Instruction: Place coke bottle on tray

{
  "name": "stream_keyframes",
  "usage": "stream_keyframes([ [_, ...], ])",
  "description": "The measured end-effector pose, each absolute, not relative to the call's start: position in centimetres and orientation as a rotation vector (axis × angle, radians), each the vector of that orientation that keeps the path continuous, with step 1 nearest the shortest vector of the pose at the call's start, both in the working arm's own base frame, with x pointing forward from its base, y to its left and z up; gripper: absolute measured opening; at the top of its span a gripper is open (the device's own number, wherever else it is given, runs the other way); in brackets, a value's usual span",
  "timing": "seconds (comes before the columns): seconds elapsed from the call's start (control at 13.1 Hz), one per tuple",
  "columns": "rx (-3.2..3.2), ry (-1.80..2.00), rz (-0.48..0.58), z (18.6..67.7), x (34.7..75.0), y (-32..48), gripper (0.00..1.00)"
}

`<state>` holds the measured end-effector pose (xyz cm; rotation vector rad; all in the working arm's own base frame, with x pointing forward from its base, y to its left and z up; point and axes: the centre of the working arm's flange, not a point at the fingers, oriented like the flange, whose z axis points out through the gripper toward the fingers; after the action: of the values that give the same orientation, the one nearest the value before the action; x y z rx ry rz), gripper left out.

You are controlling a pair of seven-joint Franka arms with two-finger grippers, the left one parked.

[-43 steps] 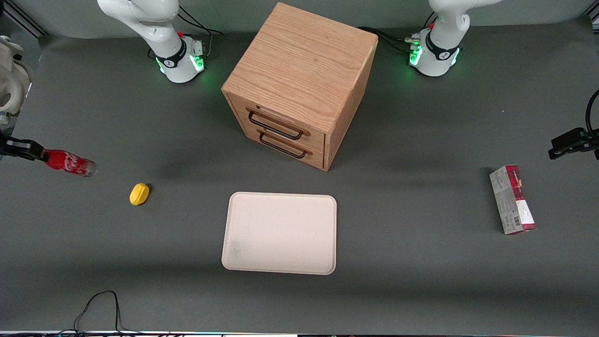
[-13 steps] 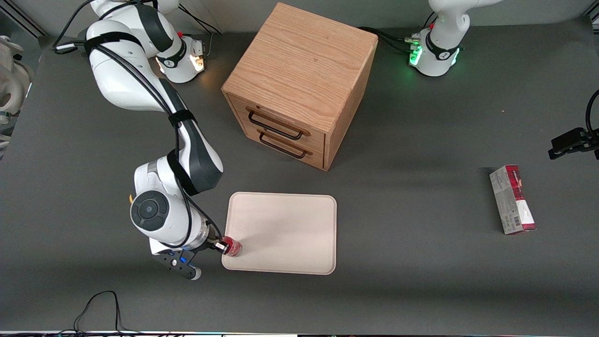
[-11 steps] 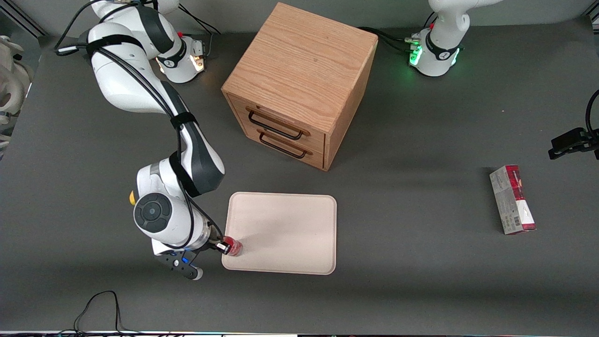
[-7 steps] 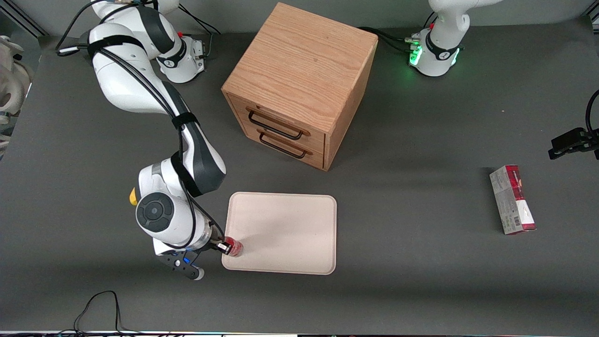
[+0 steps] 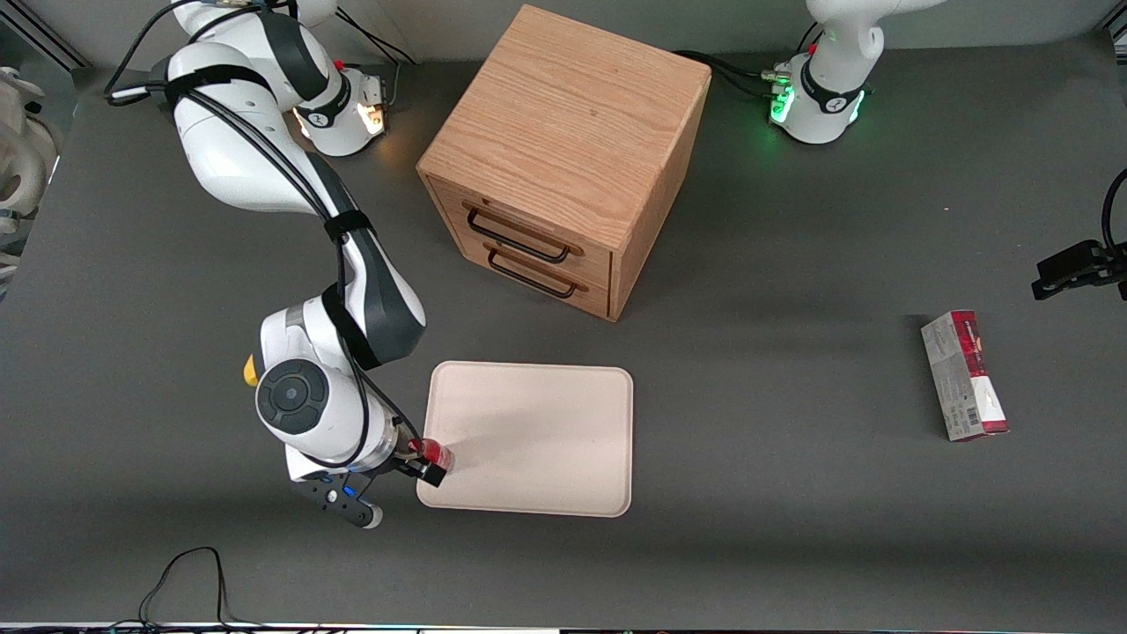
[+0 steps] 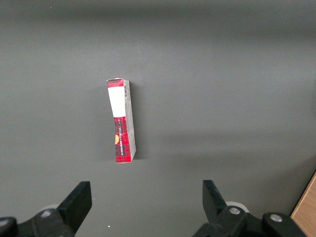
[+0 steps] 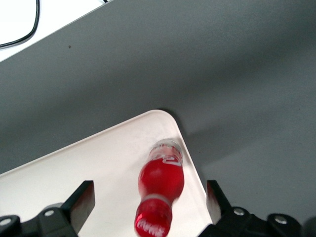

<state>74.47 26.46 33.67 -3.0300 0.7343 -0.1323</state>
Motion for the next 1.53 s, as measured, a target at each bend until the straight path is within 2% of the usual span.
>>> stream_keyframes([
  [0.38,-3.073,0.755,-0.05,35.8,73.7,25.8,1.0],
  [0.61,-3.129,0.718,0.04,39.6,72.5,23.1,1.0],
  [0.84,-3.134,0.57,0.122,44.0,70.9,16.8,1.0],
  [1.15,-3.143,0.358,0.197,48.7,65.8,8.2,1.0],
  [1.53,-3.154,0.164,0.206,53.1,57.7,3.6,1.0],
])
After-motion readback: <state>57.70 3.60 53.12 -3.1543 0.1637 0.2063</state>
